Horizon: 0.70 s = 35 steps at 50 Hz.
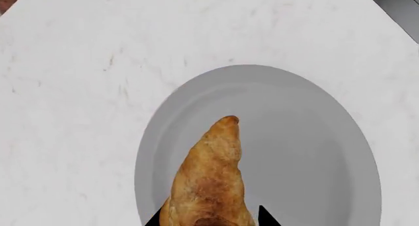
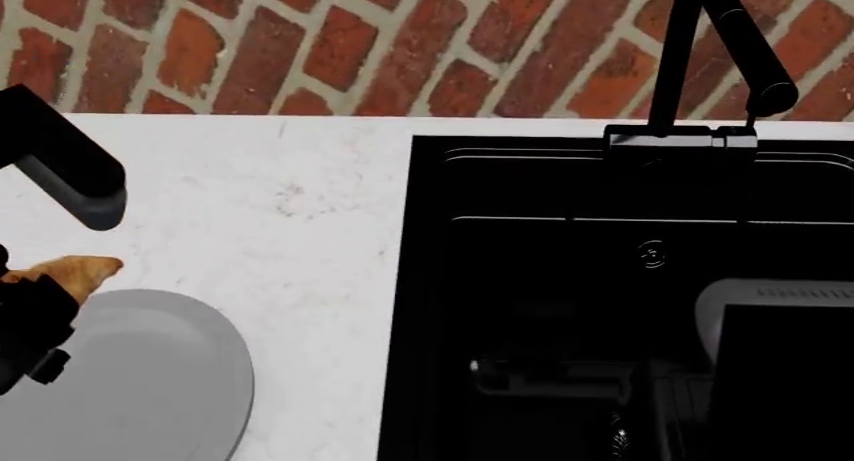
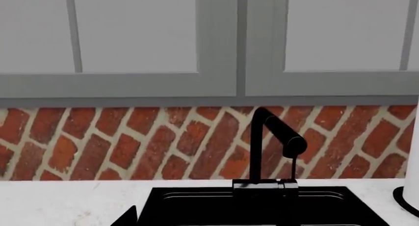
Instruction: Place the pastries on the plates.
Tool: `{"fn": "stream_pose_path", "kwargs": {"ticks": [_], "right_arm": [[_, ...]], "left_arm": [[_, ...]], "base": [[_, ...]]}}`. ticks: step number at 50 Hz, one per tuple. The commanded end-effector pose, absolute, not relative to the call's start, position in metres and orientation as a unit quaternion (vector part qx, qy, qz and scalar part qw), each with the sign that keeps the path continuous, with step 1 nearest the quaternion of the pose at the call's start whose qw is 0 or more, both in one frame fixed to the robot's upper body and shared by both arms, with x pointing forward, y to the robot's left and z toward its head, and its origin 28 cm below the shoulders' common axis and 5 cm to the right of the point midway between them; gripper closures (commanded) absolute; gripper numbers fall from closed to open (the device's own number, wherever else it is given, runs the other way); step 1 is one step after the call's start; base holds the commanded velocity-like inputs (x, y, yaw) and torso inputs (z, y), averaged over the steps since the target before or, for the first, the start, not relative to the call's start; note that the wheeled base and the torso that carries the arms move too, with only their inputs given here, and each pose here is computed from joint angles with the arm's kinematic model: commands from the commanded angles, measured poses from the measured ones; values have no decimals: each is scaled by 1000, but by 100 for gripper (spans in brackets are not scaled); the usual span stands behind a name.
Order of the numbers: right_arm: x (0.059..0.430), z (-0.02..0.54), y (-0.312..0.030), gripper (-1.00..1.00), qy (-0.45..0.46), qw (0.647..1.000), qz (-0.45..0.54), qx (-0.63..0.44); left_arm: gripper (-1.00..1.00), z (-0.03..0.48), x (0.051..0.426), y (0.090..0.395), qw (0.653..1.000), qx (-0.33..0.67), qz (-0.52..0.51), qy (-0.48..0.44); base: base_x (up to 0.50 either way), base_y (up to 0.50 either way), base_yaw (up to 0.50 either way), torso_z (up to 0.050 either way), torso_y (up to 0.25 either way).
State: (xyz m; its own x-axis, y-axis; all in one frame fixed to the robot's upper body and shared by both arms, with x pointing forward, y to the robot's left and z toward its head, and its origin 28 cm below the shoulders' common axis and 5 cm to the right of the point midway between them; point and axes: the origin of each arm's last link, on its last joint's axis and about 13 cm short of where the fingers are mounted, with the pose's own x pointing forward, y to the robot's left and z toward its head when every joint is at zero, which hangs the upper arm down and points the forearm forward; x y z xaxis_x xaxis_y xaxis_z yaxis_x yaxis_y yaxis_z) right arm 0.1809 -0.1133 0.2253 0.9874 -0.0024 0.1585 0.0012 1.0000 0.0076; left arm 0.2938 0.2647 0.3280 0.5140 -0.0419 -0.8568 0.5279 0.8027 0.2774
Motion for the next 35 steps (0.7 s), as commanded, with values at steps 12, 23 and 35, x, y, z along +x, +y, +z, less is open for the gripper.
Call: {"fn": "stream_pose_path", "kwargs": {"ticks": [12,23,35], "right_arm": [[180,218,-112,-100,-72,997,0,7],[178,218,-111,-100,-71,997,-1,8],[179,219,-111,-100,-73,997,0,8]], "left_arm": [[100,307,303,262,799,285,-176,499],[100,299,305,259,792,294,-172,507],[-100,302,308,258,798,298,-171,495]], "base": [[0,0,0,0,1],[0,0,0,0,0],[0,0,0,0,0]]}}
